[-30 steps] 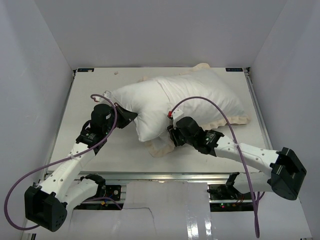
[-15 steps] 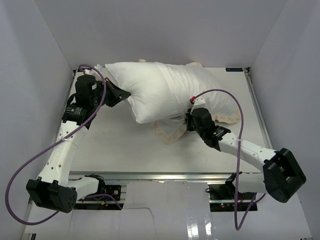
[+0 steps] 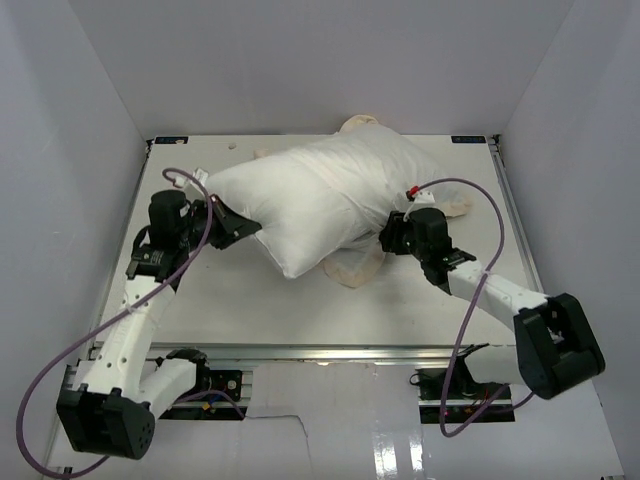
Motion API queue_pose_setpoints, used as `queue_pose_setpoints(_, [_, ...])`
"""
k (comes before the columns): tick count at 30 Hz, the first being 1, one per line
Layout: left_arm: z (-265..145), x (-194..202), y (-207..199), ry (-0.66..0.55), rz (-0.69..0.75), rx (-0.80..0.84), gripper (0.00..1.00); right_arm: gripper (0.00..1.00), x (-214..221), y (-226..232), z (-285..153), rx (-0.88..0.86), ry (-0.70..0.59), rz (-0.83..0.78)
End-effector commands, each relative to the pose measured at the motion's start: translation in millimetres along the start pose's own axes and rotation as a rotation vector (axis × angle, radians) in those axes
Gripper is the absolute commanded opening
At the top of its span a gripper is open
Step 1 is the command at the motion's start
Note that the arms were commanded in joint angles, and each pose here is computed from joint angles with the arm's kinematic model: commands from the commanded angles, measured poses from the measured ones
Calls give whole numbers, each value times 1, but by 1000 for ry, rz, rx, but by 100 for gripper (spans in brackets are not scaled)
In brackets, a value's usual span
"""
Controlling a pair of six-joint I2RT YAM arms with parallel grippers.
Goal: Remove the pillowcase from the pillow
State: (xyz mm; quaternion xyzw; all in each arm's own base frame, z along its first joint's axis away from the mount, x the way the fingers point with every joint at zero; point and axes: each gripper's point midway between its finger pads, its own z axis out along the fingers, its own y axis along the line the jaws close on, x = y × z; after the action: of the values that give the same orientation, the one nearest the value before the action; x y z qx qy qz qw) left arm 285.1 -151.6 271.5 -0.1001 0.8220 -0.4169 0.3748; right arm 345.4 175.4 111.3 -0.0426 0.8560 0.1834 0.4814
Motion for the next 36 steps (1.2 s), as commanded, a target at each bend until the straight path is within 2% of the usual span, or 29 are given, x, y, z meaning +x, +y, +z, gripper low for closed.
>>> queue_pose_setpoints(1, [-7, 15, -1, -72, 2, 140, 0, 57, -16, 21, -34, -62, -92, -40])
queue_pose_setpoints(2, [-11, 19, -8, -92, -19, 200, 0, 64, -30, 44, -51, -110, -142, -85])
queue_pose_setpoints(4, [-2, 45, 19, -60, -88, 179, 0, 68, -51, 63, -67, -138, -186, -123])
queue_pose_setpoints(6, [2, 52, 26, -56, -110, 187, 0, 69, -87, 92, -84, -213, -253, -161])
queue_pose_setpoints(8, [6, 58, 36, -59, -98, 162, 0, 70, -100, 114, -84, -282, -247, -188])
queue_pose_setpoints(9, [6, 59, 39, -62, -97, 154, 0, 70, -126, 132, -91, -333, -291, -214])
queue_pose_setpoints(11, [6, 62, 47, -79, -90, 134, 0, 72, -131, 146, -69, -345, -238, -252])
queue_pose_setpoints(12, [7, 64, 50, -82, -93, 126, 0, 73, -166, 165, -76, -373, -299, -274])
queue_pose_setpoints(13, [7, 66, 53, -82, -97, 117, 0, 77, -174, 173, -70, -378, -299, -292])
queue_pose_setpoints(14, [9, 73, 61, -71, -103, 105, 0, 79, -166, 178, -44, -369, -241, -317])
queue_pose_setpoints(15, [9, 76, 64, -67, -93, 100, 0, 81, -169, 186, -37, -374, -223, -339])
queue_pose_setpoints(16, [10, 78, 67, -66, -93, 92, 0, 84, -206, 208, -44, -413, -284, -376])
queue_pose_setpoints(17, [11, 83, 73, -58, -99, 81, 0, 86, -182, 210, -9, -397, -168, -408])
queue_pose_setpoints(18, [11, 81, 70, -71, -82, 96, 0, 86, -184, 222, -3, -406, -153, -427])
queue_pose_setpoints(19, [11, 83, 72, -71, -84, 97, 0, 87, -216, 241, -8, -429, -216, -465])
queue_pose_setpoints(20, [12, 85, 74, -68, -86, 98, 0, 88, -187, 241, 24, -421, -108, -497])
queue_pose_setpoints(21, [11, 87, 73, -67, -80, 101, 0, 88, -185, 249, 31, -424, -92, -514])
queue_pose_setpoints(22, [11, 87, 73, -66, -78, 104, 0, 88, -209, 262, 28, -427, -139, -528])
queue_pose_setpoints(23, [10, 88, 73, -64, -73, 106, 0, 88, -184, 261, 57, -407, -68, -552])
queue_pose_setpoints(26, [8, 87, 70, -73, -56, 112, 0, 89, -152, 243, 87, -323, 23, -602])
queue_pose_setpoints(29, [5, 84, 69, -81, -44, 97, 0, 88, -125, 230, 108, -292, 58, -629])
queue_pose_setpoints(33, [2, 81, 64, -86, -34, 101, 0, 82, -103, 219, 123, -269, 109, -640])
queue_pose_setpoints(35, [-1, 78, 59, -88, -30, 105, 0, 64, -101, 213, 128, -244, 110, -631])
queue_pose_setpoints(36, [-2, 77, 58, -90, -24, 107, 0, 51, -102, 204, 132, -200, 110, -619])
